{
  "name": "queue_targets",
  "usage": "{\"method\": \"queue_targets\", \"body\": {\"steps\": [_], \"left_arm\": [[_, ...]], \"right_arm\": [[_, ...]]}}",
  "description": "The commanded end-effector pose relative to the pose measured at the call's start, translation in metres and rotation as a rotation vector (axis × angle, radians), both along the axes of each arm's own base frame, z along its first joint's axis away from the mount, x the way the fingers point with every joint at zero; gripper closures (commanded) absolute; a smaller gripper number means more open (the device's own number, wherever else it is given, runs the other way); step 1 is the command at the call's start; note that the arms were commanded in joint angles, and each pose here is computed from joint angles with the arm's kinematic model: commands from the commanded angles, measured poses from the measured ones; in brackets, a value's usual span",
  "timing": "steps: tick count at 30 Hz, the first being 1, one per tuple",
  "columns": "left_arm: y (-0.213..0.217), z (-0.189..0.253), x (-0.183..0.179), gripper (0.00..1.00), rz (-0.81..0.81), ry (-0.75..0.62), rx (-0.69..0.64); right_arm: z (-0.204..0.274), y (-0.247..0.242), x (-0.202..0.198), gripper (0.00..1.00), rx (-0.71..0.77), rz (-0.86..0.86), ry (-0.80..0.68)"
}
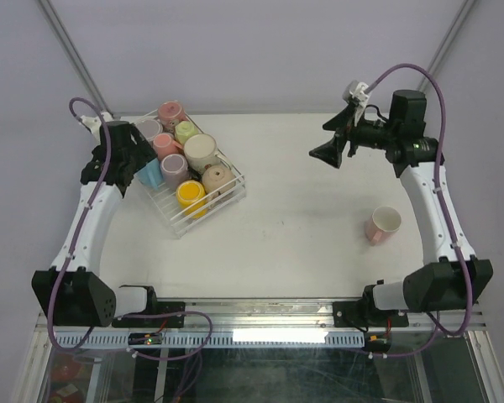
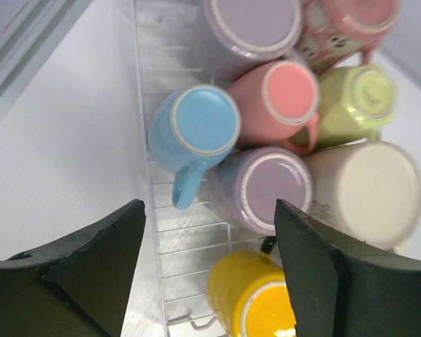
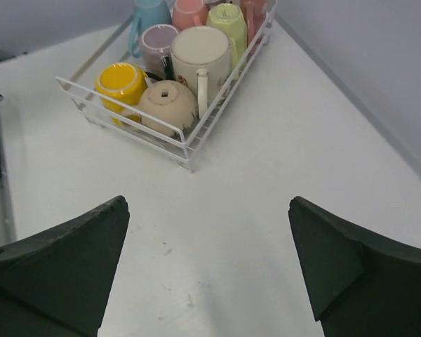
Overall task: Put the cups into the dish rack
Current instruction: Place the cup on the dish rack.
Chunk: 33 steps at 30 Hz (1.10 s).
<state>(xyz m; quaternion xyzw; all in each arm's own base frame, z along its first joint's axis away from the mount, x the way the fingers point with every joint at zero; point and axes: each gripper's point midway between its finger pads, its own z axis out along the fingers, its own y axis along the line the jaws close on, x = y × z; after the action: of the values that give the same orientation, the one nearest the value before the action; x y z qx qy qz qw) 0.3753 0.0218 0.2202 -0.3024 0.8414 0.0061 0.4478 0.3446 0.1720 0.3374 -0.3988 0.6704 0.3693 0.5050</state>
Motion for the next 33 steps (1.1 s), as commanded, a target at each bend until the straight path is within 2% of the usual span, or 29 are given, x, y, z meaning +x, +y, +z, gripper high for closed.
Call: {"method": "queue_targets", "body": {"steps": [1, 4, 5, 13, 23, 28, 33], "left_arm": [[-0.007, 0.064, -0.003, 0.20, -0.071, -0.248, 0.007], [-0.012, 0.086, -0.010, 0.02, -0.092, -0.368, -0.004], [-0.013, 0.092, -0.012, 0.01, -0.100, -0.407, -0.008], [-0.031, 0.127, -0.019, 0.01, -0.176, -0.627, -0.074], [-0.056, 0.160, -0.023, 0.01, -0.288, -0.771, -0.172], [-0.077, 0.169, -0.033, 0.01, -0.388, -0.881, -0.267], [-0.089, 0.167, -0.037, 0.01, -0.430, -0.921, -0.359]], "right_arm": [[-0.002, -0.026, -0.026, 0.00, -0.229, -0.005, -0.264], [-0.020, -0.036, -0.037, 0.01, -0.307, -0.013, -0.211], [-0.027, -0.040, -0.041, 0.01, -0.327, -0.023, -0.181], [-0.060, -0.060, -0.045, 0.01, -0.395, -0.119, -0.081], [-0.065, -0.068, -0.027, 0.01, -0.355, -0.265, -0.007], [-0.063, -0.072, -0.019, 0.01, -0.333, -0.339, 0.064], [-0.061, -0.077, -0.019, 0.02, -0.352, -0.365, 0.060]]}}
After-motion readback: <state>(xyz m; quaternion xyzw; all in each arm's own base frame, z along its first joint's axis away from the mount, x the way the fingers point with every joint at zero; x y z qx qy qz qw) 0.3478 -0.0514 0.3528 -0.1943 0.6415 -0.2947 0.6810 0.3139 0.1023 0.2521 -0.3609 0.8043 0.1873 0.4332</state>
